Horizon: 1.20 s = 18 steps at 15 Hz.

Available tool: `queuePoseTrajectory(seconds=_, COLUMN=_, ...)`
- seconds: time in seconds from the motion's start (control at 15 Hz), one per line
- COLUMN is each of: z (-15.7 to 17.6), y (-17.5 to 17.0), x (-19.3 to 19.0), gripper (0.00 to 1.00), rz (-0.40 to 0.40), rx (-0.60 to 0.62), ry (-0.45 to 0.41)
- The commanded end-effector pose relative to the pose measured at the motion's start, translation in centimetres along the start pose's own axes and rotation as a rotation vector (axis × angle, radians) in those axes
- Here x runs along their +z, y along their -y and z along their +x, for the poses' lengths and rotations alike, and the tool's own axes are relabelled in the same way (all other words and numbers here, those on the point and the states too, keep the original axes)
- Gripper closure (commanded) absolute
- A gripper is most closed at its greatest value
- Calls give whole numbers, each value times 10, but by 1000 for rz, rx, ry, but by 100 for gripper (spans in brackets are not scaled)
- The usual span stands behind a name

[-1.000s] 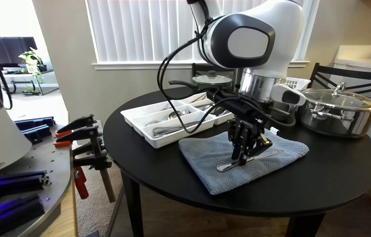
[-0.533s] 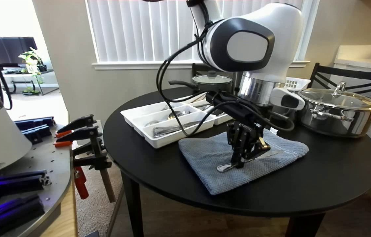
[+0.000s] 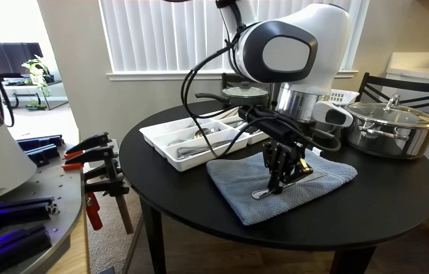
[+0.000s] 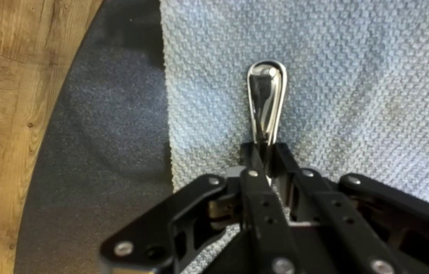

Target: Put the cutlery in the tray

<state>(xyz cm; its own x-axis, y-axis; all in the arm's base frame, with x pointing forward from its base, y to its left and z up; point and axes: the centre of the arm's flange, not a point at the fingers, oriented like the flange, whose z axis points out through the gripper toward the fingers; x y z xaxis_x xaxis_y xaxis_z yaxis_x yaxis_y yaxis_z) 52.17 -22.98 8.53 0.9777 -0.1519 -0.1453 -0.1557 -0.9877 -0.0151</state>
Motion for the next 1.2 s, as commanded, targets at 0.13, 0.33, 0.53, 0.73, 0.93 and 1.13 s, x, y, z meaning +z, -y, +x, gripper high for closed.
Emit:
queuePoseTrajectory(seconds=0.13, z=-17, y=9, x=-50, gripper=96, rz=-26, rx=-26, ry=-72)
queuePoseTrajectory(seconds=0.33, z=-21, y=21, x=-68, gripper=96, rz=-11, rx=-65, ry=-102)
queuePoseTrajectory(seconds=0.53, z=-25, y=52, x=-75, gripper=96, rz=41, rx=-160, ry=-99)
queuePoseTrajectory(seconds=0.73, z=-35, y=99, x=-77, gripper=96, rz=105, rx=-264, ry=-74)
queuePoseTrajectory(seconds=0.93, z=-48, y=141, x=-79, gripper=96, rz=151, rx=-340, ry=-43)
queuePoseTrajectory(seconds=1.13, z=-58, y=167, x=-79, gripper=96, rz=189, rx=-356, ry=14)
